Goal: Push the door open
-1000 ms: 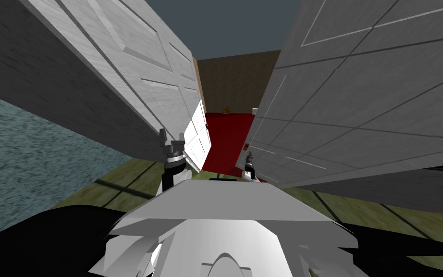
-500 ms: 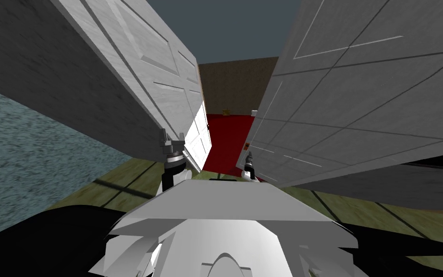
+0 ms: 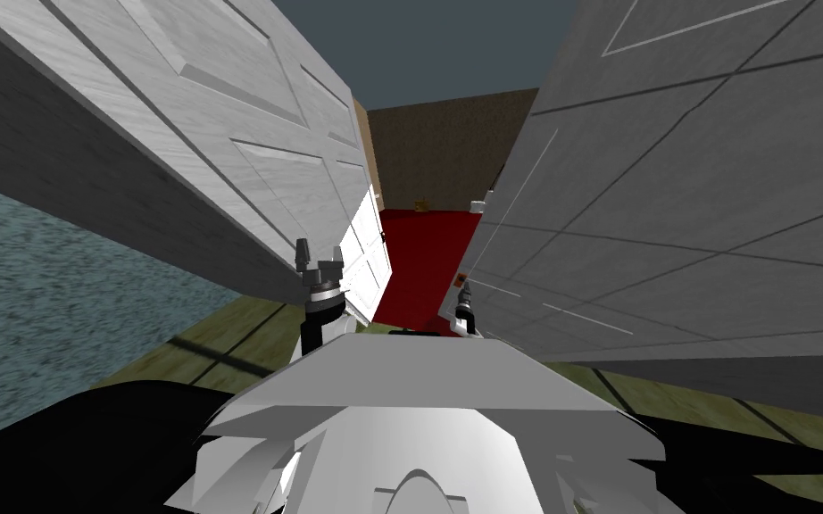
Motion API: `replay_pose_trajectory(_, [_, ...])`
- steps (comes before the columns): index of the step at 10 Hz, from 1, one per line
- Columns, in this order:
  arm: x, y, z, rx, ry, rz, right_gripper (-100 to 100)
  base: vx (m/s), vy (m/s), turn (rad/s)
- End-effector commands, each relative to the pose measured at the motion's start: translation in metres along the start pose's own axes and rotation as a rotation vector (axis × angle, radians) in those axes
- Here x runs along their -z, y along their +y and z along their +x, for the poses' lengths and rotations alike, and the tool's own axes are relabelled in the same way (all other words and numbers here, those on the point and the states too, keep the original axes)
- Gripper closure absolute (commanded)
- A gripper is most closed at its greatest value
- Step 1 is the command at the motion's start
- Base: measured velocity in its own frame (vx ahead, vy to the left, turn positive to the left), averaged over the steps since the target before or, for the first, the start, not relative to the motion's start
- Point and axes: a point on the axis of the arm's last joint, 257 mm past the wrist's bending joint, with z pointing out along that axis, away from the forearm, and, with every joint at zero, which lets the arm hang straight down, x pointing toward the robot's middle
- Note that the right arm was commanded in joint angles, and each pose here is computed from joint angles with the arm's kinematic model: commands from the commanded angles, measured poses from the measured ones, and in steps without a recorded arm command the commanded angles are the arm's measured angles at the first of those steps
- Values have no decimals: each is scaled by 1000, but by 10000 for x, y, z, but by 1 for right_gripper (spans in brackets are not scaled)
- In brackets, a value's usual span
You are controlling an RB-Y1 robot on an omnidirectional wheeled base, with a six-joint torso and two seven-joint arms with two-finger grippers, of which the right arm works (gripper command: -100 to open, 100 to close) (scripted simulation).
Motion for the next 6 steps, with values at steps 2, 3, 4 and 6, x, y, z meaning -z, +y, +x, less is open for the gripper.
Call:
replay_pose_trajectory(2, [21,-10,-15,-5,-8,-1,-100,189,-64,33])
replay_pose_trajectory(3, [31,-15,-11,-8,-10,-1,-100,187,-68,24])
replay_pose_trajectory(4, [46,-23,0,-13,-12,0,-100,180,-53,29])
replay_pose_trajectory(6, [39,-23,-8,-10,-10,0,100,29,-8,0])
